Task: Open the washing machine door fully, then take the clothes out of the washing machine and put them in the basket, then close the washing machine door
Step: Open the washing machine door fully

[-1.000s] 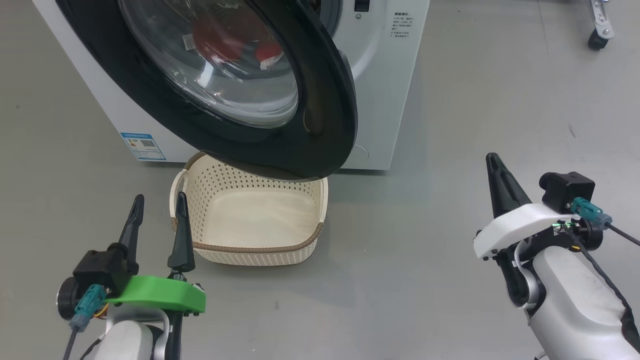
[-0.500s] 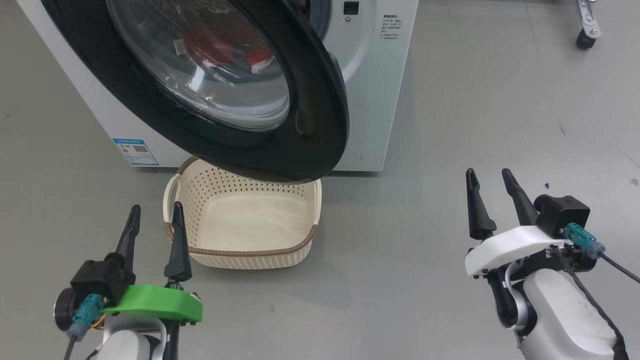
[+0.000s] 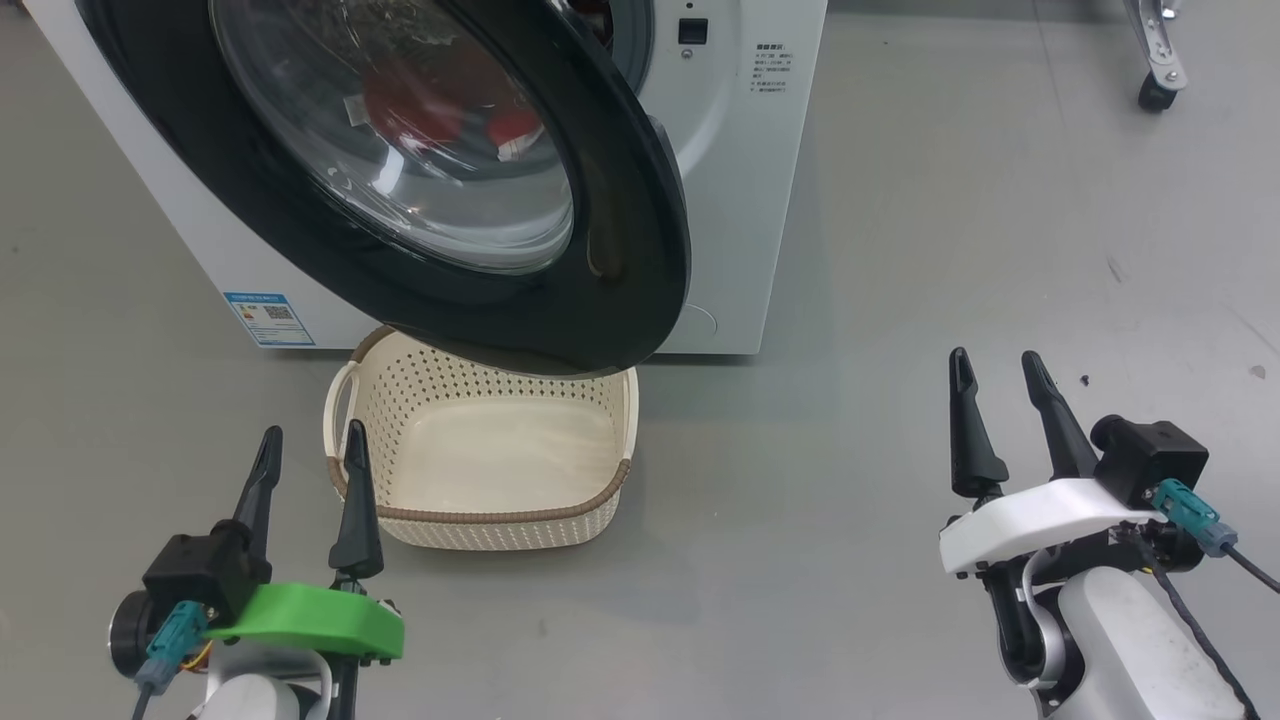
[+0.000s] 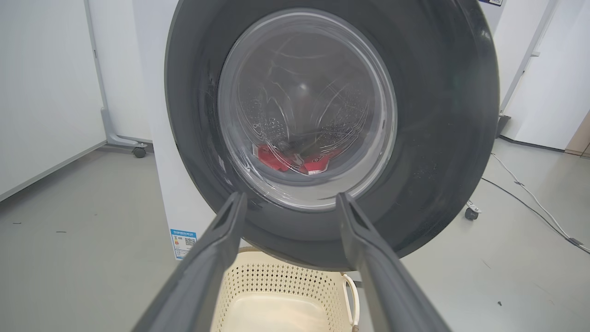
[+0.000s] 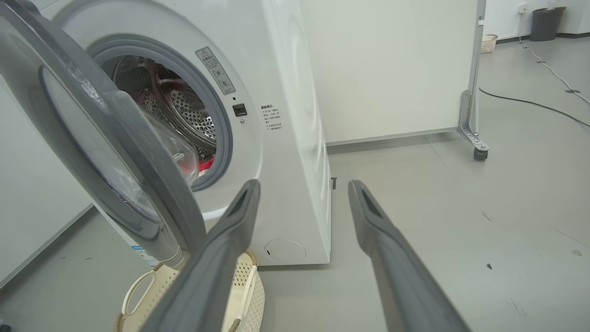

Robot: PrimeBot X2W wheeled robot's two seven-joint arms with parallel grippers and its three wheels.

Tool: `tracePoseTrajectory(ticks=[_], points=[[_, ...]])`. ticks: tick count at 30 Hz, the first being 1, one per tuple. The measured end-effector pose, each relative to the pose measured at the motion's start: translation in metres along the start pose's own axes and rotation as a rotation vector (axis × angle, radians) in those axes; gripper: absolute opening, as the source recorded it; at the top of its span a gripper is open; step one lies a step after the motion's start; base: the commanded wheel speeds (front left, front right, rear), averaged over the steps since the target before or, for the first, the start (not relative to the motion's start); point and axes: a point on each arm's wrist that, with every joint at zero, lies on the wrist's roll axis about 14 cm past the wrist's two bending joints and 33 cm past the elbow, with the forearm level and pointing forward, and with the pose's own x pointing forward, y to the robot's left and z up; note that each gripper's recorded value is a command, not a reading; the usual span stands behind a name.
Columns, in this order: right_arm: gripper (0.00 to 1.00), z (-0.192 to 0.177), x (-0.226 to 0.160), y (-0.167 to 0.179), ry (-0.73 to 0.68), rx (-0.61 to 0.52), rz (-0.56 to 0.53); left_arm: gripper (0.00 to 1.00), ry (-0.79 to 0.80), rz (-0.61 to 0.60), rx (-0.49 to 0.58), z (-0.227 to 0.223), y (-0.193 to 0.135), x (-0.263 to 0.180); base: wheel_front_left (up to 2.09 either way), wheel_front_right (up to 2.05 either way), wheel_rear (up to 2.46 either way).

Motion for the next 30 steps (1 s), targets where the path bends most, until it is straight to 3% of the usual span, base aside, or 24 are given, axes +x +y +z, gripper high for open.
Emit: tracePoseTrajectory(ticks=[30], points=[[1.0, -0.002, -0.01, -0.001, -0.013, 0.0, -0.013, 1.0, 0.018, -0.001, -0.001, -0.006, 0.001, -0.002, 0.0, 0.0, 0.0]])
